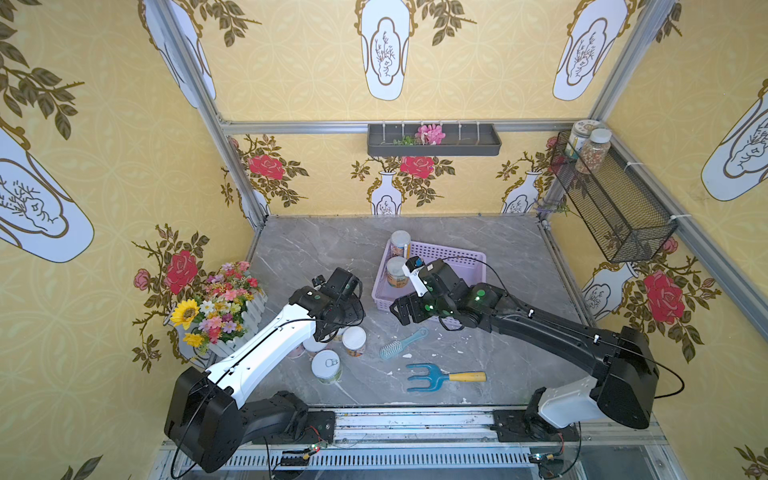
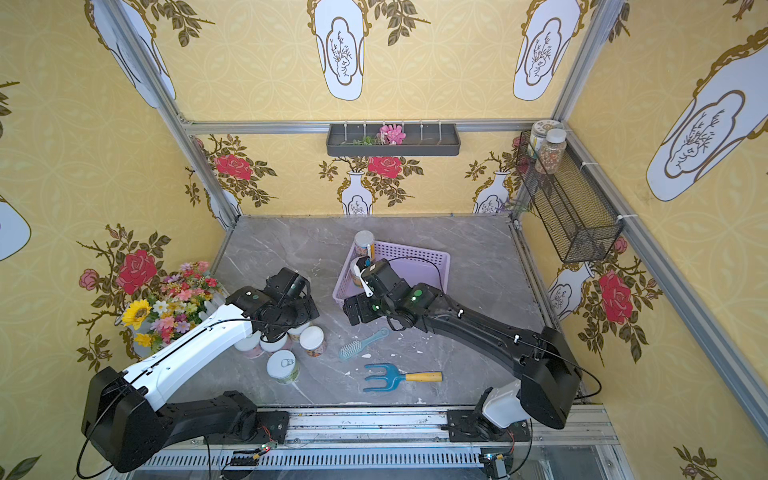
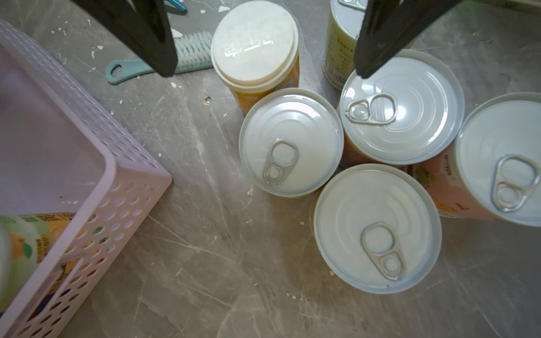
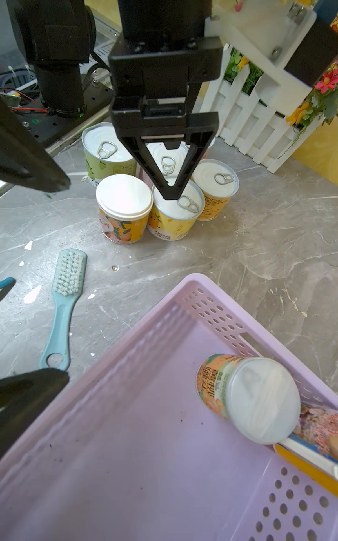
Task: Put the canned food in the basket
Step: Pick up the canned food from the center of the board.
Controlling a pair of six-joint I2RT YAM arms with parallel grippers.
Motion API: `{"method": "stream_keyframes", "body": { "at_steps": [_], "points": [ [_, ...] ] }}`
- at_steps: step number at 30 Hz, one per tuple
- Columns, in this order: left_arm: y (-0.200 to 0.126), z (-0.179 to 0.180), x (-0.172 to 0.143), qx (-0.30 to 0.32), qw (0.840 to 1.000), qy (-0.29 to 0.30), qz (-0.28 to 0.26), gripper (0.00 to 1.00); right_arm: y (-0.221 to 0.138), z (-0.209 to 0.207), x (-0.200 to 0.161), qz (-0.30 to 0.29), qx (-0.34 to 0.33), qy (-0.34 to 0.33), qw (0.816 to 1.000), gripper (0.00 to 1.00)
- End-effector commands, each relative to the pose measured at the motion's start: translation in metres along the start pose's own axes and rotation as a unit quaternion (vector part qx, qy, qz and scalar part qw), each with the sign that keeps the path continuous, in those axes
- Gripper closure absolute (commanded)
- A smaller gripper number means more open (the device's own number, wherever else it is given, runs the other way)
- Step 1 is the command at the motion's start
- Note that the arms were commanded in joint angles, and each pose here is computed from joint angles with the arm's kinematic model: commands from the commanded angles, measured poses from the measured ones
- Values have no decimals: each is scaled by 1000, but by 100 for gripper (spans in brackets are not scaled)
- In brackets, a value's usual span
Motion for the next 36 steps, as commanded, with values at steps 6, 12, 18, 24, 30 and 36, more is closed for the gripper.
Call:
{"method": "stream_keyframes", "body": {
  "at_steps": [6, 12, 18, 24, 30, 36],
  "points": [
    [9, -4, -32, 42, 998, 23, 36, 0, -20, -18, -14, -12, 19, 46, 999, 3],
    [14, -4, -44, 61, 997, 28, 42, 0, -38, -35, -26, -21, 74, 64, 995, 3],
    [24, -3, -51, 83, 995, 36, 50, 0, -49, -44, -36, -12, 57, 63, 996, 3],
    [31, -3, -52, 92, 994, 38, 48, 5, -57, -46, -37, -19, 47, 65, 997, 3],
    [39, -6, -53, 95, 994, 39, 45, 12, -59, -45, -34, -20, 50, 67, 996, 3],
    [45, -7, -53, 102, 993, 43, 40, 13, -64, -45, -30, -21, 44, 61, 997, 3]
  ]
}}
Point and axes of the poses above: each gripper's point midway between its finger pads, its own y axis out along the fingers, its own z axis along the line the jaws close on, x = y × z, the point moved 8 cm from there along -y, back along the fingers, and after that the axes turned 14 degrees about -y, right-handed, at the moved point
